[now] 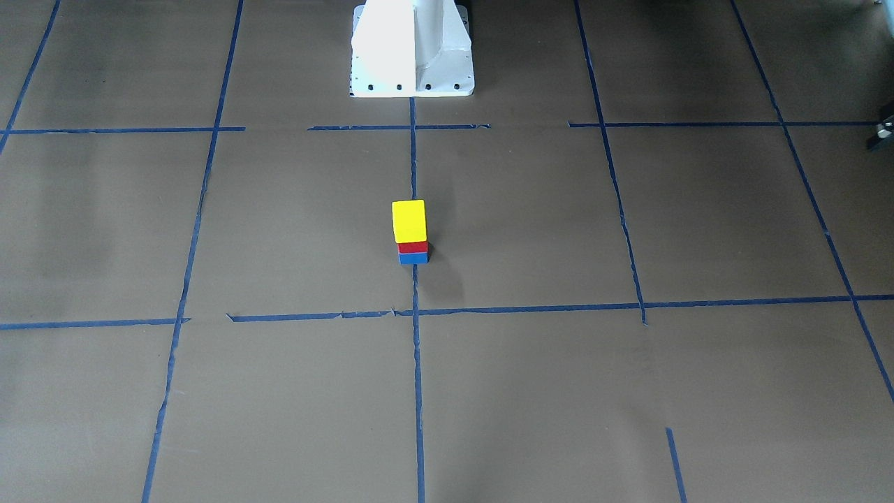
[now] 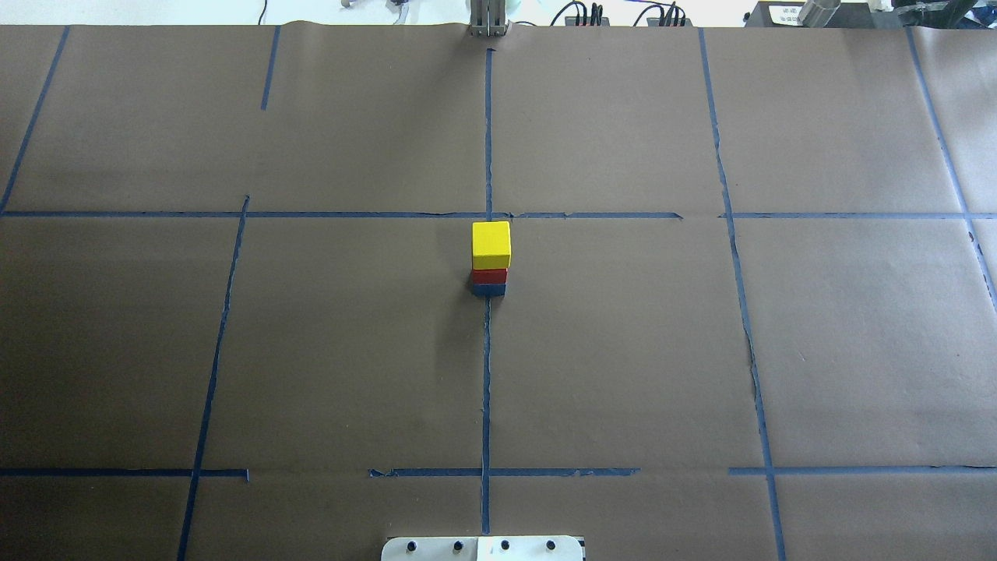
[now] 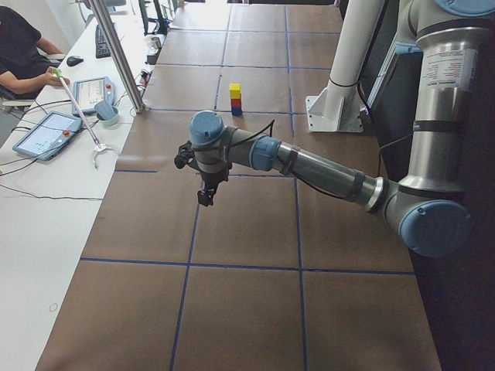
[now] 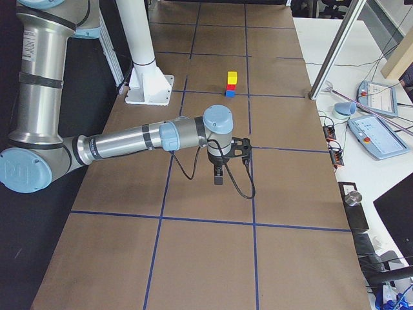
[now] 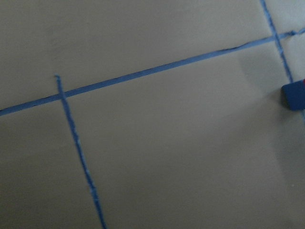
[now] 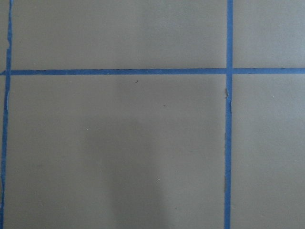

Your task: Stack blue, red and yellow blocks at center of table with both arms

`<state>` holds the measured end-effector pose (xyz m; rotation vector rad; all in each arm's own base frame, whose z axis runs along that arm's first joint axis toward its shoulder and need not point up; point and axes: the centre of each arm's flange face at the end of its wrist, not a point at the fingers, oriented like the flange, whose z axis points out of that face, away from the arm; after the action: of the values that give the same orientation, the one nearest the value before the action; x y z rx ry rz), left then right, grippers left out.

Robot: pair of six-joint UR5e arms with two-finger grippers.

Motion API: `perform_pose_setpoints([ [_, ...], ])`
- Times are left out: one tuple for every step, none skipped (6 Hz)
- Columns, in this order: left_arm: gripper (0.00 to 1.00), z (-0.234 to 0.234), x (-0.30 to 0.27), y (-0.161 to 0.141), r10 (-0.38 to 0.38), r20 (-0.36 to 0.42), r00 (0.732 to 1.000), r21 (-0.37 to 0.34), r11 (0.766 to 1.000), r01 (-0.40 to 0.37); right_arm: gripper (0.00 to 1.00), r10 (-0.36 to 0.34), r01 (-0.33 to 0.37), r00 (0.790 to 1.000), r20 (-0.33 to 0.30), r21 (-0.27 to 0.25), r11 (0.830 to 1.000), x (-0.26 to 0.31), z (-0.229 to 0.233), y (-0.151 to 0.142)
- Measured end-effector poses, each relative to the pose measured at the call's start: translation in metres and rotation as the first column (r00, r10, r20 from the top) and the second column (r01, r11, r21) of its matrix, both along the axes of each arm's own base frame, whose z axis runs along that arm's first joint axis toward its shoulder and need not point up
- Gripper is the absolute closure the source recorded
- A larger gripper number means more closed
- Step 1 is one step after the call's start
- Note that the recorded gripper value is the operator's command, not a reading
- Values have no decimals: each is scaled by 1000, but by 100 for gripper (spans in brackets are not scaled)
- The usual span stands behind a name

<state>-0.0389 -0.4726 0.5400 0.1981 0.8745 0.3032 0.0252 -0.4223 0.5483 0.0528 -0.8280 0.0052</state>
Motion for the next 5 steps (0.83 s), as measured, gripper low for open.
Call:
perform_pose_setpoints([
  [0,25,-21,17,-43,16,999,-63,997,44,0,-47,47,999,-12,1,999,14,21,8],
  [0,39,-29,24,-81,31,996,-145,986,84,0,-85,85,996,-20,-7,996,21,40,17],
  [0,53,-31,34,-106,42,993,-225,968,113,0,-99,99,995,-19,-23,995,22,55,21],
  [0,63,-33,47,-112,65,992,-263,956,126,0,-104,103,994,-17,-39,994,23,65,23],
  [0,68,-34,53,-112,89,990,-274,953,133,0,-104,103,994,-16,-49,994,23,70,26],
])
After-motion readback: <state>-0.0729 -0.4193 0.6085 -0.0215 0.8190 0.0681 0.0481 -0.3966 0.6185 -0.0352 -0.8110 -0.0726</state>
